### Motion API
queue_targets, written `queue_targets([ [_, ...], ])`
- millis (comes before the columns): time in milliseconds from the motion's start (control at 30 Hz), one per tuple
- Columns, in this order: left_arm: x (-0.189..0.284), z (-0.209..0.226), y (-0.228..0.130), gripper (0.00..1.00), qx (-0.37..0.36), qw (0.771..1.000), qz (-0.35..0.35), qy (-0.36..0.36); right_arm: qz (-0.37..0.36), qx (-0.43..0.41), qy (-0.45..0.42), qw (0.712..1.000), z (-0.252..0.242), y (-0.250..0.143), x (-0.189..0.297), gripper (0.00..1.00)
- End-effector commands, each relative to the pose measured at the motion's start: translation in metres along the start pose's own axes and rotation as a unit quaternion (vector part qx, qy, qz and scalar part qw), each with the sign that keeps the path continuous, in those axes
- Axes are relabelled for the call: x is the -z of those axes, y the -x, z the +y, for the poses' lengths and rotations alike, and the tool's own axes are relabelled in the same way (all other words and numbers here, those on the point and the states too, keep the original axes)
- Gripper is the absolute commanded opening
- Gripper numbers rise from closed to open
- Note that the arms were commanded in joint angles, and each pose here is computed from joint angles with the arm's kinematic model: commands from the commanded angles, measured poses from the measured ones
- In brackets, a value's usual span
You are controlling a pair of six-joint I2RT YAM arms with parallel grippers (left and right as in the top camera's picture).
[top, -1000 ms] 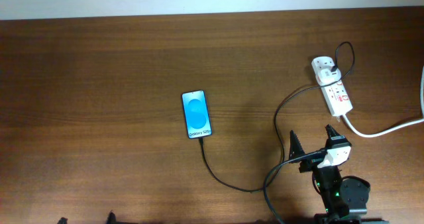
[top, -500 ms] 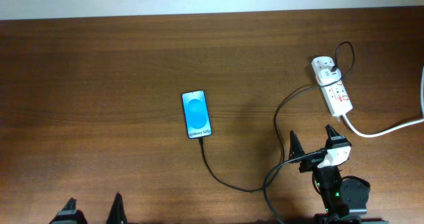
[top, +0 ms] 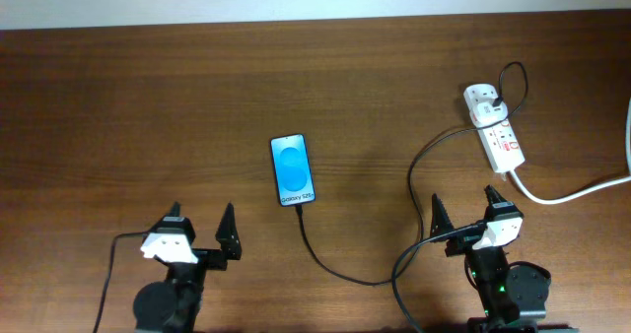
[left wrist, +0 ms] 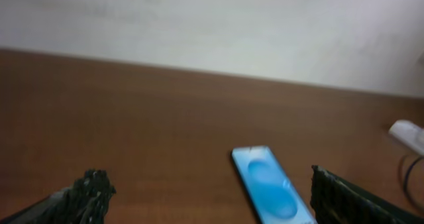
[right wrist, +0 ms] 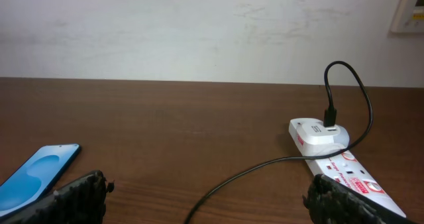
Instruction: Plug charger to phone and switch on socket
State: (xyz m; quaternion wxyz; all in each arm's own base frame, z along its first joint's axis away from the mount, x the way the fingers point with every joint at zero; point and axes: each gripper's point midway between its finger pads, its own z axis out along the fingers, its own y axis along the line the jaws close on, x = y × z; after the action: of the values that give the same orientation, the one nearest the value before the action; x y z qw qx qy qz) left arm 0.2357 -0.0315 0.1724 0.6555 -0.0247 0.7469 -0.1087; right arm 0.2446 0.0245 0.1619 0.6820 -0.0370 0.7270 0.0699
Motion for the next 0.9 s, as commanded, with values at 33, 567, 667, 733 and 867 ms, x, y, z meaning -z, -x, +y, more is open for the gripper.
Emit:
queue_targets([
  [33,-0.005,0.001,-0.019,0.99,-0.007,1.000,0.013,-0.006,0.001,0.004,0.002,1.000,0.001,-0.002,0.000,0.98],
  [567,-0.010,-0.001,-0.016,0.99,-0.052,0.998,-0.017,-0.014,0.001,0.004,0.002,1.000,0.001,-0.002,0.000,0.98],
  [667,-0.010,-0.001,-0.016,0.99,-0.113,0.993,-0.018,-0.013,0.001,0.004,0.002,1.000,0.001,-0.002,0.000,0.98],
  [733,-0.010,-0.001,-0.015,0.99,-0.119,0.993,-0.018,-0.013,0.001,0.004,0.002,1.000,0.001,-0.002,0.000,0.98],
  [867,-0.010,0.012,-0.013,0.99,-0.116,0.993,-0.020,0.015,0.001,0.004,0.002,1.000,0.001,-0.002,0.000,0.98],
])
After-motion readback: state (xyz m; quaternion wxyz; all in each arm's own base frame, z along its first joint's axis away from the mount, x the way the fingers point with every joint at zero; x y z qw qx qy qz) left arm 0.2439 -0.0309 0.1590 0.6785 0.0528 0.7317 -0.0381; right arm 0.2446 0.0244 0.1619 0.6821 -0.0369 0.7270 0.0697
